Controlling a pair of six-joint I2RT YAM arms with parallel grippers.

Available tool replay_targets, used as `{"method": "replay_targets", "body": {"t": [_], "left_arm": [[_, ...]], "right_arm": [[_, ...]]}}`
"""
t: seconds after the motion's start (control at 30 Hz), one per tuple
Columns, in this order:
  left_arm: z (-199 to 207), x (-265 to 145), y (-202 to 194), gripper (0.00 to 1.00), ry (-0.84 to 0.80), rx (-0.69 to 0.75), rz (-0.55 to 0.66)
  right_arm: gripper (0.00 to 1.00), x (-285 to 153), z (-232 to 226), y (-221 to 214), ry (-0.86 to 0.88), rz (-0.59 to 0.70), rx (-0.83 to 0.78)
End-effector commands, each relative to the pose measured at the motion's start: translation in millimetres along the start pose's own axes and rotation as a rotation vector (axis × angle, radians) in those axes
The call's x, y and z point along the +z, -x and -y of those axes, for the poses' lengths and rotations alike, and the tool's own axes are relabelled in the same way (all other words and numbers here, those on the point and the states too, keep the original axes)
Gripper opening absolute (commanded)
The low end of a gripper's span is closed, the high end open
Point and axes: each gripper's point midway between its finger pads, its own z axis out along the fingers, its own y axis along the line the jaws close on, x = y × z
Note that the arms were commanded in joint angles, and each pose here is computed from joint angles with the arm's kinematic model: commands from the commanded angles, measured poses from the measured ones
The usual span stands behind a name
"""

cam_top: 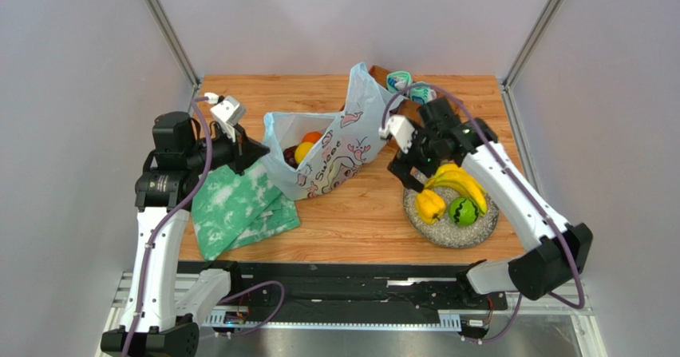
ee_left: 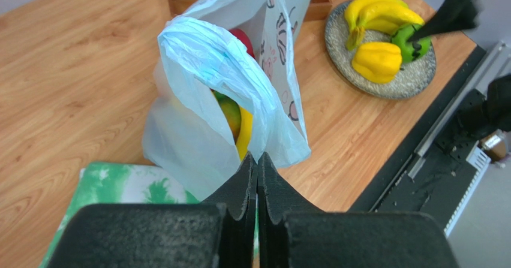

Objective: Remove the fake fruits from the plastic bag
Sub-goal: Place the fake fruit on the plate, then adjust the plastic bag at the center of the board.

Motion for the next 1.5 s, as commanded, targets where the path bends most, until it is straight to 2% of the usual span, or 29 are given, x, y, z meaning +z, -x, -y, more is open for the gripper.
{"method": "replay_targets", "body": {"t": [0.0, 0.07, 0.17, 0.23, 0.37, 0.4, 0.43, 0.5, 0.57, 0.63, 0.7, 0.73, 0.77, 0.8, 0.83, 0.87, 0.9, 0.97, 1.03, 1.13, 1.17, 1.2, 1.27, 1.33, 1.37, 1.4, 1.47], "left_arm": [[23, -10, -31, 0.0, -0.086, 0.029, -0.058], [29, -9, -43, 0.0, -0.108, -0.03, -0.07], [39, -9, -53, 0.0, -0.131, -0.128, -0.064], [43, -10, -53, 0.0, -0.135, -0.153, -0.05], [43, -10, -53, 0.0, -0.126, -0.161, -0.044], [45, -11, -52, 0.0, -0.129, -0.18, -0.042], [46, -12, -51, 0.0, -0.125, -0.175, -0.036], [47, -16, -49, 0.0, -0.108, -0.17, -0.024], [47, -18, -49, 0.0, -0.091, -0.165, -0.024], [45, -20, -49, 0.0, -0.075, -0.16, -0.026], [38, -20, -52, 0.0, -0.034, -0.177, -0.039], [30, -21, -53, 0.0, 0.016, -0.178, -0.047], [26, -21, -54, 0.0, 0.042, -0.182, -0.053], [19, -22, -54, 0.0, 0.08, -0.176, -0.055], [18, -23, -50, 0.0, 0.092, -0.166, -0.049], [16, -23, -49, 0.0, 0.098, -0.162, -0.047], [13, -23, -47, 0.0, 0.114, -0.165, -0.045], [8, -20, -44, 0.0, 0.125, -0.175, -0.042], [7, -18, -44, 0.0, 0.119, -0.182, -0.045], [12, -16, -43, 0.01, 0.079, -0.177, -0.046], [15, -17, -39, 0.09, 0.069, -0.163, -0.036], [20, -21, -28, 0.28, 0.05, -0.138, -0.011], [28, -28, -8, 0.45, 0.036, -0.084, 0.043], [35, -37, 22, 0.55, 0.028, -0.021, 0.107], [33, -36, 29, 0.65, 0.025, -0.015, 0.112], [38, -40, 42, 0.69, 0.012, 0.004, 0.135], [43, -34, 47, 0.71, -0.05, -0.031, 0.119]], "right_arm": [[1.0, -117, -29, 108, 0.087, 0.497, 0.062], [1.0, -147, -31, 144, 0.102, 0.629, 0.073], [0.95, -147, -41, 190, 0.151, 0.696, 0.079], [0.88, -121, -59, 214, 0.202, 0.674, 0.031], [0.76, -63, -86, 242, 0.183, 0.581, -0.072], [0.7, -59, -87, 252, 0.171, 0.586, -0.071], [0.67, -30, -88, 257, 0.192, 0.537, -0.051], [0.6, -24, -78, 275, 0.165, 0.552, 0.011], [0.53, 1, -74, 285, 0.165, 0.523, 0.035], [0.5, 9, -64, 295, 0.118, 0.528, 0.042], [0.47, 29, -52, 285, 0.057, 0.463, 0.072], [0.45, 49, -55, 264, 0.061, 0.392, 0.088], [0.43, 34, -59, 256, 0.06, 0.407, 0.099], [0.42, 39, -70, 240, 0.096, 0.376, 0.118], [0.42, 56, -85, 206, 0.126, 0.293, 0.122], [0.44, 58, -94, 189, 0.139, 0.267, 0.117], [0.47, 42, -108, 183, 0.147, 0.291, 0.09], [0.54, 52, -128, 153, 0.174, 0.232, 0.074], [0.61, 47, -136, 149, 0.152, 0.243, 0.071], [0.68, 39, -122, 162, 0.089, 0.291, 0.032], [0.71, 27, -114, 179, 0.055, 0.342, 0.027], [0.72, 21, -111, 187, 0.039, 0.367, 0.022], [0.76, 2, -101, 207, 0.0, 0.437, 0.015], [0.79, -8, -98, 214, -0.018, 0.467, 0.016], [0.81, -9, -97, 216, -0.019, 0.475, 0.017], [0.82, -12, -96, 220, -0.022, 0.487, 0.017], [0.84, -4, -87, 220, -0.064, 0.461, 0.035]]}}
